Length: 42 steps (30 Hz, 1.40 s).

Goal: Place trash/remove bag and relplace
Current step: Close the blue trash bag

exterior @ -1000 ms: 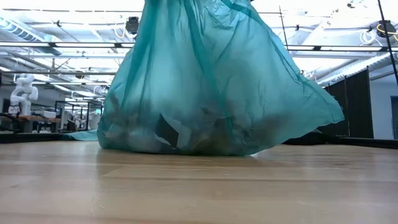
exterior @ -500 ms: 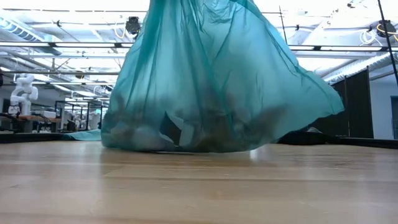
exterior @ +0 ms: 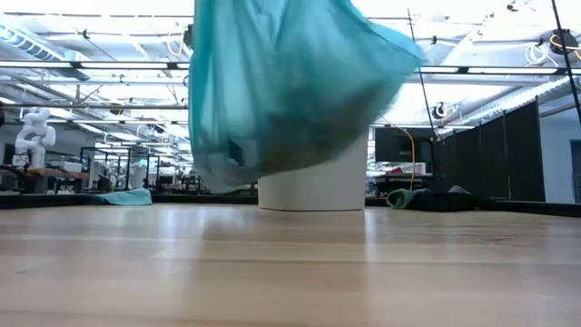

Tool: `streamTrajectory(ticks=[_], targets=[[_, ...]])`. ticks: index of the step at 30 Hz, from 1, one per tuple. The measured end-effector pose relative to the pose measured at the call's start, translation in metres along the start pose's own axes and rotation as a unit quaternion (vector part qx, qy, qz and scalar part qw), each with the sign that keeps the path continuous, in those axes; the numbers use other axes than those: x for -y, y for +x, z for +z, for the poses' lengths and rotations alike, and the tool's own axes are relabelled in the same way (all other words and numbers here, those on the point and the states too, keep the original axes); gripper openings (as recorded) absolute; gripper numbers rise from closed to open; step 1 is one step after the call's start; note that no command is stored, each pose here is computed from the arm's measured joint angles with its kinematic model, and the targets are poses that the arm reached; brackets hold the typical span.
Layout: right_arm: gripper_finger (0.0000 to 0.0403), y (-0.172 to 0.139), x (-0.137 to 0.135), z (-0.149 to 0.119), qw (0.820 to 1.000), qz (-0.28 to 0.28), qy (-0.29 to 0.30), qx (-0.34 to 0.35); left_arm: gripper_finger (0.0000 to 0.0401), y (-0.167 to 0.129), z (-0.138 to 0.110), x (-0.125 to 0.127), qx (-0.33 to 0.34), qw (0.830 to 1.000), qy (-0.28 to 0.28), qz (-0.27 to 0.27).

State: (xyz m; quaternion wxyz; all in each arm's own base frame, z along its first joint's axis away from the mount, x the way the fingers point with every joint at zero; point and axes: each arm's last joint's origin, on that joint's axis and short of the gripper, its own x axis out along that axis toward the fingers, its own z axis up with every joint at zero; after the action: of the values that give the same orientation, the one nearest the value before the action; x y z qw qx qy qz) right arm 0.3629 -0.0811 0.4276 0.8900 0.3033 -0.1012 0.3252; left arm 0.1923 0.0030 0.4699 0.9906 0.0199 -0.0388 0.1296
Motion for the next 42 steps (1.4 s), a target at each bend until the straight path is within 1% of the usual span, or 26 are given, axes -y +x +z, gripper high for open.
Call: streamTrajectory(ticks=[3, 7, 10, 12, 14, 17, 19, 20, 21, 22, 24, 27, 28, 29, 30, 32, 34, 35, 36, 37, 42], targets=[[0.0161, 0.0, 0.004, -0.003, 1.0, -0.016, 0.012, -0.011, 0.0, -0.011, 0.004, -0.003, 0.002, 1.0, 0.004, 0.0], [0.0162, -0.008, 0.019, -0.005, 0.995, -0.075, 0.052, -0.028, 0.0, -0.021, 0.009, -0.007, 0.014, 1.0, 0.0, 0.001], [0.015, -0.016, 0.032, -0.005, 0.986, -0.157, 0.05, -0.005, 0.0, -0.033, 0.009, -0.01, 0.002, 1.0, 0.002, 0.004], [0.0136, -0.026, 0.043, -0.006, 0.973, -0.226, 0.05, 0.001, 0.0, -0.046, 0.007, -0.013, -0.021, 1.0, 0.004, 0.018], [0.0119, -0.04, 0.056, -0.008, 0.95, -0.307, 0.054, -0.008, 0.0, -0.053, 0.004, -0.015, -0.039, 0.999, -0.006, 0.032], [0.0085, -0.066, 0.073, -0.014, 0.894, -0.445, 0.05, -0.039, 0.0, -0.058, 0.001, -0.016, -0.057, 0.997, -0.01, 0.04], [0.0062, -0.08, 0.079, -0.018, 0.855, -0.513, 0.036, -0.066, 0.0, -0.059, 0.001, -0.016, -0.057, 0.997, -0.015, 0.041], [0.005, -0.084, 0.08, -0.019, 0.841, -0.534, 0.023, -0.077, 0.0, -0.059, 0.001, -0.016, -0.058, 0.997, -0.016, 0.041], [0.004, -0.086, 0.079, -0.02, 0.831, -0.549, 0.011, -0.088, 0.0, -0.059, 0.001, -0.016, -0.058, 0.997, -0.016, 0.041], [0.0031, -0.086, 0.077, -0.019, 0.825, -0.557, -0.007, -0.093, 0.0, -0.059, 0.0, -0.016, -0.061, 0.997, -0.015, 0.041], [0.0017, -0.086, 0.069, -0.013, 0.82, -0.563, -0.04, -0.092, 0.0, -0.059, -0.001, -0.016, -0.069, 0.997, -0.012, 0.041], [0.0006, -0.083, 0.047, 0.008, 0.815, -0.565, -0.092, -0.086, 0.0, -0.059, -0.004, -0.016, -0.081, 0.996, -0.008, 0.041], [0.0005, -0.082, 0.039, 0.015, 0.809, -0.57, -0.108, -0.089, 0.0, -0.059, -0.005, -0.016, -0.087, 0.995, -0.006, 0.041], [0.0005, -0.082, 0.031, 0.023, 0.798, -0.582, -0.125, -0.091, 0.0, -0.059, -0.006, -0.016, -0.09, 0.995, -0.004, 0.041], [0.0007, -0.083, 0.022, 0.032, 0.78, -0.602, -0.141, -0.094, 0.0, -0.059, -0.006, -0.016, -0.091, 0.995, -0.004, 0.042], [0.0013, -0.088, 0.006, 0.045, 0.735, -0.649, -0.159, -0.117, 0.0, -0.059, -0.007, -0.016, -0.094, 0.995, -0.003, 0.042], [0.0025, -0.097, -0.005, 0.053, 0.69, -0.692, -0.158, -0.143, 0.0, -0.059, -0.007, -0.016, -0.096, 0.995, -0.002, 0.042], [0.0032, -0.103, -0.007, 0.055, 0.674, -0.707, -0.149, -0.155, 0.0, -0.059, -0.007, -0.016, -0.096, 0.994, -0.002, 0.042], [0.004, -0.109, -0.008, 0.056, 0.665, -0.716, -0.135, -0.165, 0.0, -0.059, -0.008, -0.016, -0.098, 0.994, -0.001, 0.042], [0.0049, -0.114, -0.007, 0.056, 0.66, -0.722, -0.119, -0.171, 0.0, -0.059, -0.008, -0.016, -0.1, 0.994, 0.0, 0.042], [0.0108, -0.143, 0.001, 0.055, 0.656, -0.731, -0.041, -0.184, 0.0, -0.06, -0.01, -0.016, -0.11, 0.993, 0.004, 0.042]])
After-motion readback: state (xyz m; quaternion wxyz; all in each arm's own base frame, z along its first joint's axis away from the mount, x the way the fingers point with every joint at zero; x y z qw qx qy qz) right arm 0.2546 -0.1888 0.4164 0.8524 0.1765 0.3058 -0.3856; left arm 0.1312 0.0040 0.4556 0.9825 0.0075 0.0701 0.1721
